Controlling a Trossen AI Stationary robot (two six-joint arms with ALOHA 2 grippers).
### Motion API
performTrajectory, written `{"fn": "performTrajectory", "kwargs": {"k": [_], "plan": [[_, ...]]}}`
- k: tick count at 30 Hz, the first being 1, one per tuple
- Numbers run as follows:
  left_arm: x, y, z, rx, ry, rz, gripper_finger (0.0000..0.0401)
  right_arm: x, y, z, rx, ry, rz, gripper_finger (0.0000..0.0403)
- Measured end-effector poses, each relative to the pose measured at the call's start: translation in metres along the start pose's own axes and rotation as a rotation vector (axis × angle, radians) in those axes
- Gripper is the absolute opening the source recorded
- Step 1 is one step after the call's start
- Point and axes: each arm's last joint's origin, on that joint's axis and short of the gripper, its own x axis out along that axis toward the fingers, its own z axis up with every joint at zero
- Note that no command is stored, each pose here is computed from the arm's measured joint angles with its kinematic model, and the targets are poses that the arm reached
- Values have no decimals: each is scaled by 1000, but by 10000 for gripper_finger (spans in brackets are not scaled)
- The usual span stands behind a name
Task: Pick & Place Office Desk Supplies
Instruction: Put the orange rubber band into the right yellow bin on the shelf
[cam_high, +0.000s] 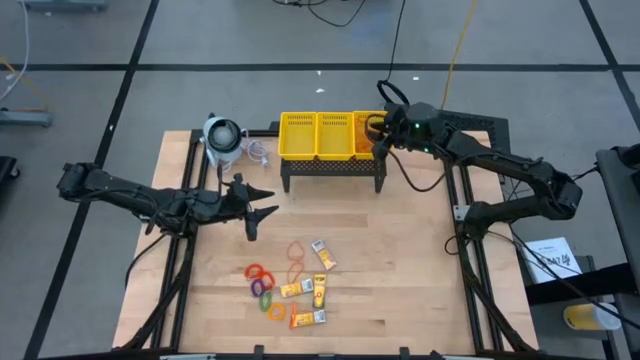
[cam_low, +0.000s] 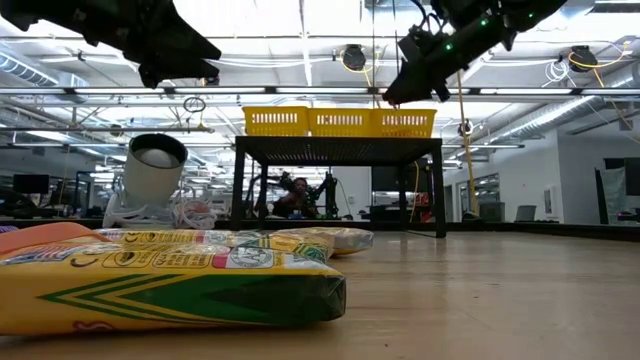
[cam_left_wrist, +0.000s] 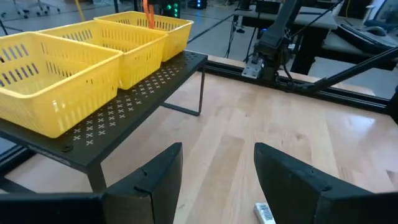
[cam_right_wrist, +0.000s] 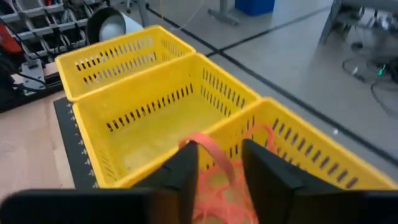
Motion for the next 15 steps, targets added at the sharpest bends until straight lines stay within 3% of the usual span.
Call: {"fn": "performTrajectory", "kwargs": {"k": [7, 15], "plan": [[0, 0, 0, -13, 1, 0, 209, -1, -1, -4, 0, 38, -10, 213], [0, 0, 0, -20, 2, -1, 209, -9, -6, -4, -29, 50, -217, 236]]}}
